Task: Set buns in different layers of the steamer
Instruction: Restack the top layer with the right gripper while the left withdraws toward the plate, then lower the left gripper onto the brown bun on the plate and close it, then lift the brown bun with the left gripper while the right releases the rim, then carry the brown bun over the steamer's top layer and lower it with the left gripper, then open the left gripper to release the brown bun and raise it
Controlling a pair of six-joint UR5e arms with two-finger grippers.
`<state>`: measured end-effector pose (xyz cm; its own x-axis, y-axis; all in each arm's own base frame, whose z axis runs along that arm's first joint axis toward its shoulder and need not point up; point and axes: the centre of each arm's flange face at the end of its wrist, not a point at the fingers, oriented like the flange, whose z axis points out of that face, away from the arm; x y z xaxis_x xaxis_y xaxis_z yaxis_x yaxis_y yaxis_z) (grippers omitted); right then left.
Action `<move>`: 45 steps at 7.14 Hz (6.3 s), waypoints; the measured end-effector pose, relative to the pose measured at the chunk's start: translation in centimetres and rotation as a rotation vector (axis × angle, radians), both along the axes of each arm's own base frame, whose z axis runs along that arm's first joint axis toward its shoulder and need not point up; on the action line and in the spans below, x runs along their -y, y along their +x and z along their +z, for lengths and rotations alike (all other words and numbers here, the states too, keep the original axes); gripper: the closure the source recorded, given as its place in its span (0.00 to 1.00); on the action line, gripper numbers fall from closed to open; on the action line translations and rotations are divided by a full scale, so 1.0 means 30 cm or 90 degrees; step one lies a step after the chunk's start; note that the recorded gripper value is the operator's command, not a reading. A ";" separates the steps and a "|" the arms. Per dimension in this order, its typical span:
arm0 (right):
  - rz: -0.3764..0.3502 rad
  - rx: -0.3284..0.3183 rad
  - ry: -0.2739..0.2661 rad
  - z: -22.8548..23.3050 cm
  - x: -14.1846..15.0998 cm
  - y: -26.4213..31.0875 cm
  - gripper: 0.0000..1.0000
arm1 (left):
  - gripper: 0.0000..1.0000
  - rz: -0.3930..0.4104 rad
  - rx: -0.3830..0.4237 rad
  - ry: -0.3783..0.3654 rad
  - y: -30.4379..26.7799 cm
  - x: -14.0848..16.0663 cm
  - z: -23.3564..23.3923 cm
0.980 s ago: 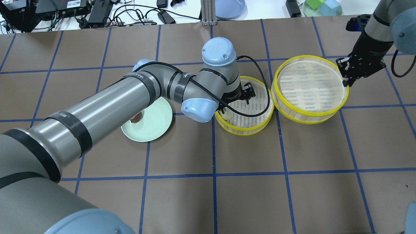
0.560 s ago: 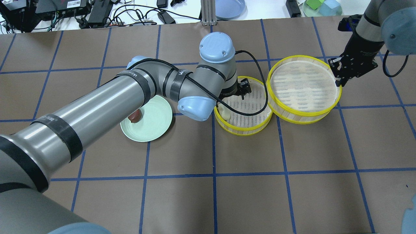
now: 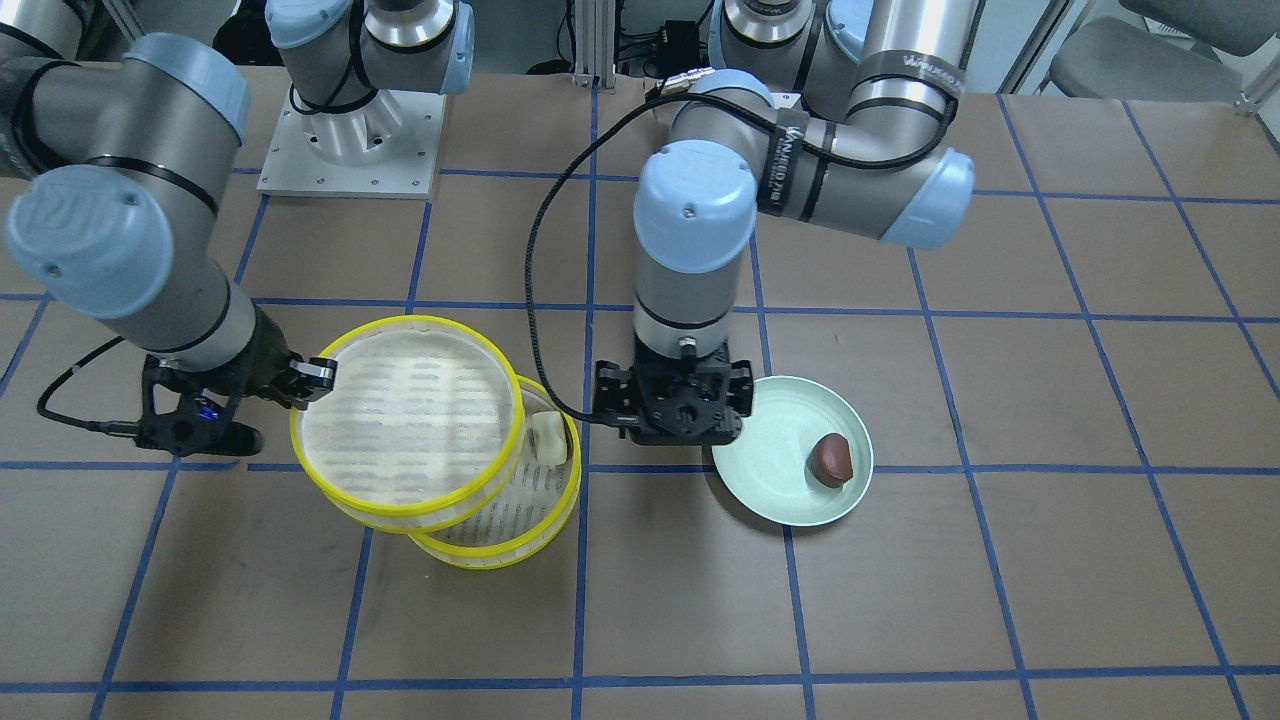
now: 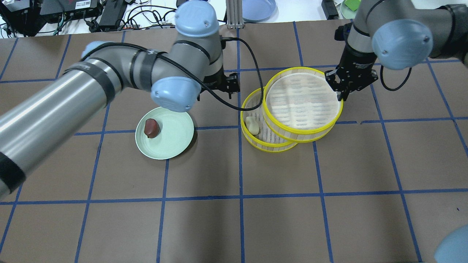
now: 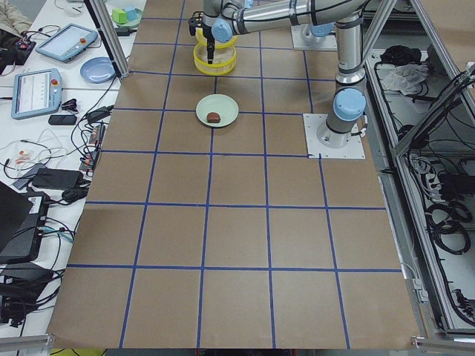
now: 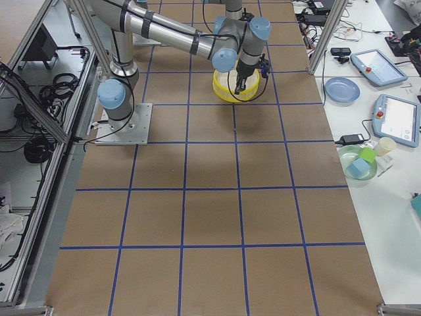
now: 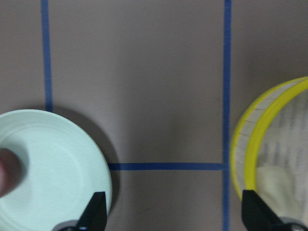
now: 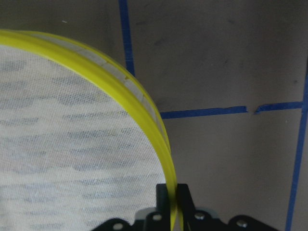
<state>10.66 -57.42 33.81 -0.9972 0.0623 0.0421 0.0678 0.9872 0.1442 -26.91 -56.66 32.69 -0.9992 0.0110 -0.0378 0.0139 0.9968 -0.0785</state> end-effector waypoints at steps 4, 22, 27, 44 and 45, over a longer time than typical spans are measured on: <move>0.007 -0.015 -0.017 -0.091 0.026 0.162 1.00 | 0.00 -0.023 -0.012 0.098 0.541 0.009 -0.169; 0.007 -0.005 -0.073 0.515 -0.144 0.145 0.00 | 1.00 -0.005 -0.045 0.071 0.462 0.097 -0.143; 0.008 -0.012 -0.084 0.477 -0.202 0.142 0.00 | 1.00 0.142 -0.125 -0.002 -0.177 -0.015 0.115; 0.007 -0.008 -0.103 0.419 -0.174 0.141 0.00 | 0.00 0.012 -0.035 -0.046 0.054 -0.045 0.333; 0.007 -0.006 -0.112 0.427 -0.171 0.142 0.00 | 0.00 -0.001 -0.027 -0.041 0.167 -0.055 0.403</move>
